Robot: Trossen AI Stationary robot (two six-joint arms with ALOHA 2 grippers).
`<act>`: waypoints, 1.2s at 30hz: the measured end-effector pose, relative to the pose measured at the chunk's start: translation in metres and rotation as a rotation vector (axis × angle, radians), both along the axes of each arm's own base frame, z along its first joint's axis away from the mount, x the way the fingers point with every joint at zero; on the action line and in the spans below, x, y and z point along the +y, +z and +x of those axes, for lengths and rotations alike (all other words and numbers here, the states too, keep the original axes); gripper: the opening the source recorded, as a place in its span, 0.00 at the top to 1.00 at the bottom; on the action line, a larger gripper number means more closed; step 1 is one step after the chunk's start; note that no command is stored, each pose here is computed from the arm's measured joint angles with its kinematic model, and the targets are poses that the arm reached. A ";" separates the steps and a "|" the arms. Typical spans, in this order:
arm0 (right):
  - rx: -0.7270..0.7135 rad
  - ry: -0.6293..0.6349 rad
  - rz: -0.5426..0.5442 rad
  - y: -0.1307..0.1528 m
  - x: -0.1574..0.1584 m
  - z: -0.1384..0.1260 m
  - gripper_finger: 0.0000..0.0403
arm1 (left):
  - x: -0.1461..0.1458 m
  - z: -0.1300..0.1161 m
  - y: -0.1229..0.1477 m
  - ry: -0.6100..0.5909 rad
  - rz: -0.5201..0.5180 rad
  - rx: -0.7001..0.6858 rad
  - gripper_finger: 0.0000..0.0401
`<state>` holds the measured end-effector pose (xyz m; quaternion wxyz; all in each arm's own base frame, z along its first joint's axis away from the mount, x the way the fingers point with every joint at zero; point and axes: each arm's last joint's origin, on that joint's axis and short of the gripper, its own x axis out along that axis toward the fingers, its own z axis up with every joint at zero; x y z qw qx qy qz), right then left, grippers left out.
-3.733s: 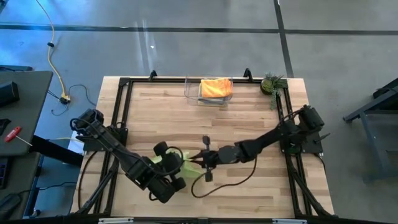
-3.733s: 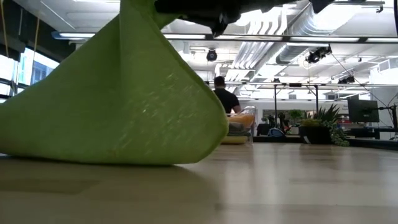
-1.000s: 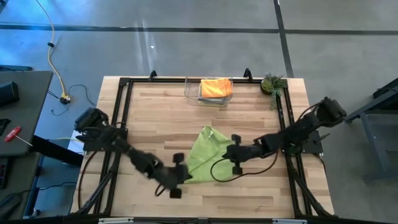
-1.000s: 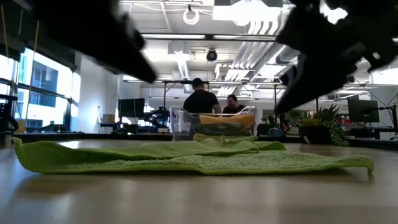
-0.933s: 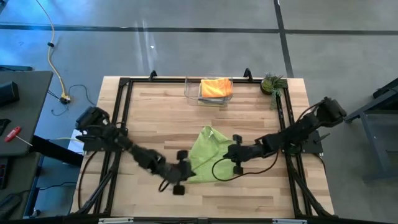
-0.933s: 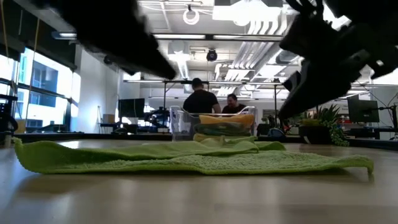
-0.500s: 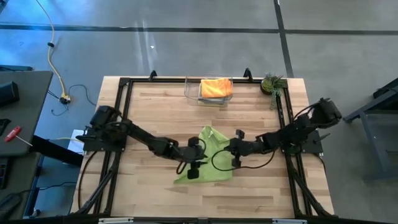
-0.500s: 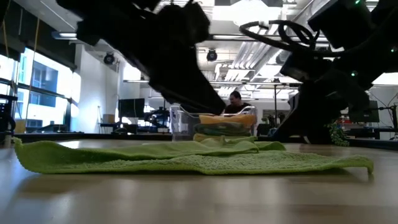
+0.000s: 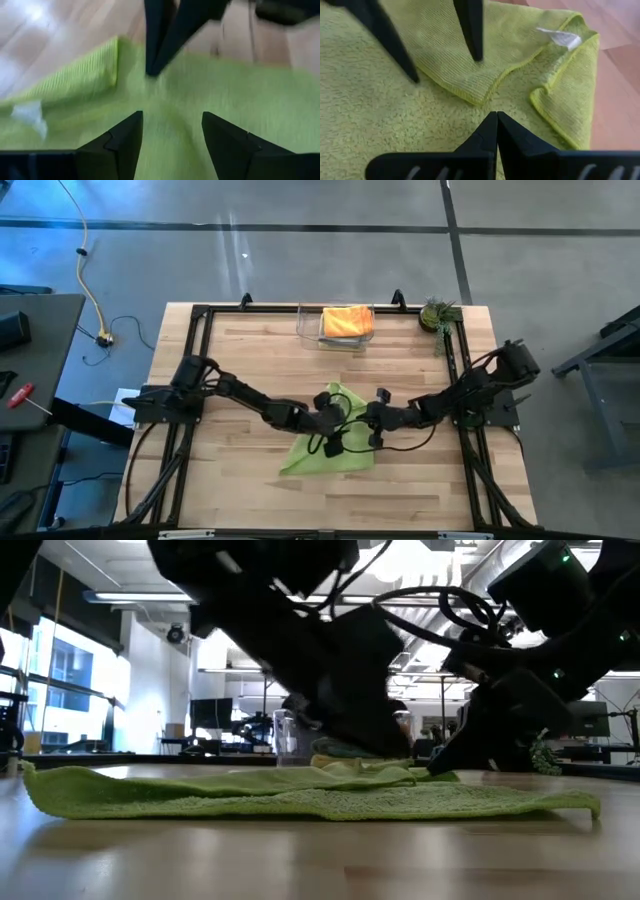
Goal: Fold microfiber towels
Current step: Fold the green towel on the table
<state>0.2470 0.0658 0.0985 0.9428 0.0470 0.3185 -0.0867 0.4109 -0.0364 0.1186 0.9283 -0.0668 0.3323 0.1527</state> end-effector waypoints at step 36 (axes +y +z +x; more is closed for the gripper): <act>0.081 -0.019 0.005 -0.006 0.001 -0.006 1.00 | -0.006 -0.006 0.037 0.155 0.060 0.020 1.00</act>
